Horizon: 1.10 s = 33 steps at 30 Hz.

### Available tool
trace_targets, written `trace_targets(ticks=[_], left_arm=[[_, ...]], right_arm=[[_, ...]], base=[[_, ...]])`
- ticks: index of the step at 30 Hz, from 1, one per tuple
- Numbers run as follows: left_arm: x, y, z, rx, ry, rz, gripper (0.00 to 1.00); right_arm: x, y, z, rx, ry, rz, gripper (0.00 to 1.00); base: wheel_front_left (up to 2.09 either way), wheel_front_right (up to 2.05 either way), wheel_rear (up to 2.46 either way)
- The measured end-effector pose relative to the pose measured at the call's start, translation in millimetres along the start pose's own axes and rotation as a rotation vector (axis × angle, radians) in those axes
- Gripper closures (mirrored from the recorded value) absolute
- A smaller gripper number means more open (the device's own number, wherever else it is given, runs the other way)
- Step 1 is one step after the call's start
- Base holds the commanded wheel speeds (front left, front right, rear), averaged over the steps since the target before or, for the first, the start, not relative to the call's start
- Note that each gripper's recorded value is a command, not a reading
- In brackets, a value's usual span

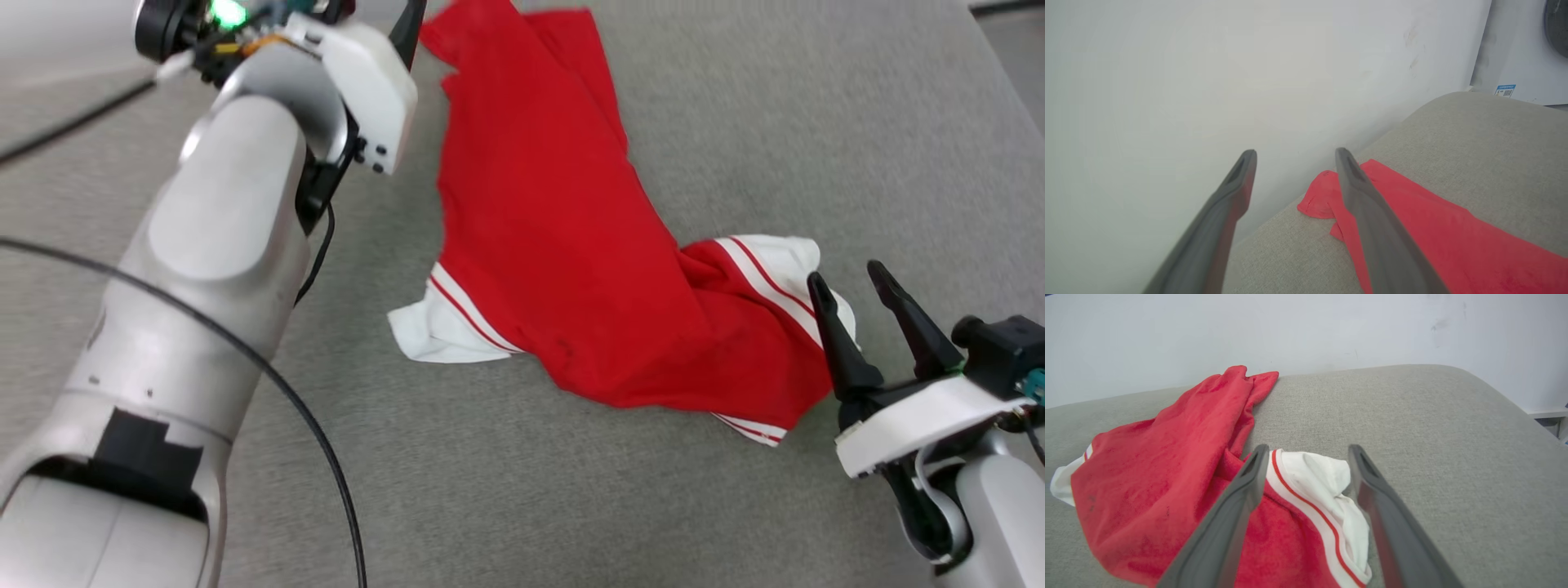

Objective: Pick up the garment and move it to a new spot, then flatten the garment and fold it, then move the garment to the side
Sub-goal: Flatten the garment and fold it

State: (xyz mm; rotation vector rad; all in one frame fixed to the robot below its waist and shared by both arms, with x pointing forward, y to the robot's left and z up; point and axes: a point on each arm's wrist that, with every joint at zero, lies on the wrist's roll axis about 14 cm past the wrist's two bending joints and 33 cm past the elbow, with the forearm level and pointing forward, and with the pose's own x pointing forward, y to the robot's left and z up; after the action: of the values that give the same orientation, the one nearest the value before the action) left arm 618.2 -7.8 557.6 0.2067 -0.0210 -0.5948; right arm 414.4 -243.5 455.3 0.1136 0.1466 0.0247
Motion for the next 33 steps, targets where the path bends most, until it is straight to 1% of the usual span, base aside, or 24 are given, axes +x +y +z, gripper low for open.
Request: trace_targets(ticks=[4, 7, 11, 15, 17, 20, 23, 26, 30, 33], left_arm=[[-31, 12, 21, -0.018, -0.095, 0.051, 0.0], [-58, 23, 25, -0.052, -0.122, 0.115, 0.0], [-97, 22, 8, -0.092, -0.084, 0.173, 0.0], [-134, 4, -22, -0.165, 0.003, 0.201, 0.0], [-149, -15, -42, -0.21, 0.083, 0.185, 0.0], [-163, -50, -67, -0.27, 0.2, 0.117, 0.0], [-168, -77, -76, -0.289, 0.278, 0.038, 0.0], [-167, -89, -81, -0.295, 0.341, -0.007, 0.0], [-169, -90, -105, -0.276, 0.46, -0.017, 0.0], [-162, -97, -115, -0.292, 0.497, -0.043, 0.0]], right_arm=[[-7, 4, 13, -0.011, -0.021, 0.015, 0.0], [-12, 11, 22, -0.015, -0.035, 0.031, 0.0], [-18, 19, 31, -0.017, -0.052, 0.051, 0.0], [-20, 33, 38, -0.009, -0.068, 0.082, 0.0], [-20, 38, 39, -0.008, -0.067, 0.095, 0.0], [-20, 41, 35, -0.001, -0.052, 0.099, 0.0], [-17, 42, 31, 0.0, -0.042, 0.101, 0.0], [-13, 40, 24, 0.001, -0.02, 0.095, 0.0], [-8, 38, 11, 0.0, 0.015, 0.09, 0.0], [-4, 35, 3, 0.0, 0.034, 0.082, 0.0]], base=[[0.0, 0.0, 0.0], [0.0, 0.0, 0.0], [0.0, 0.0, 0.0], [0.0, 0.0, 0.0], [0.0, 0.0, 0.0], [0.0, 0.0, 0.0], [0.0, 0.0, 0.0], [0.0, 0.0, 0.0], [0.0, 0.0, 0.0], [0.0, 0.0, 0.0]])
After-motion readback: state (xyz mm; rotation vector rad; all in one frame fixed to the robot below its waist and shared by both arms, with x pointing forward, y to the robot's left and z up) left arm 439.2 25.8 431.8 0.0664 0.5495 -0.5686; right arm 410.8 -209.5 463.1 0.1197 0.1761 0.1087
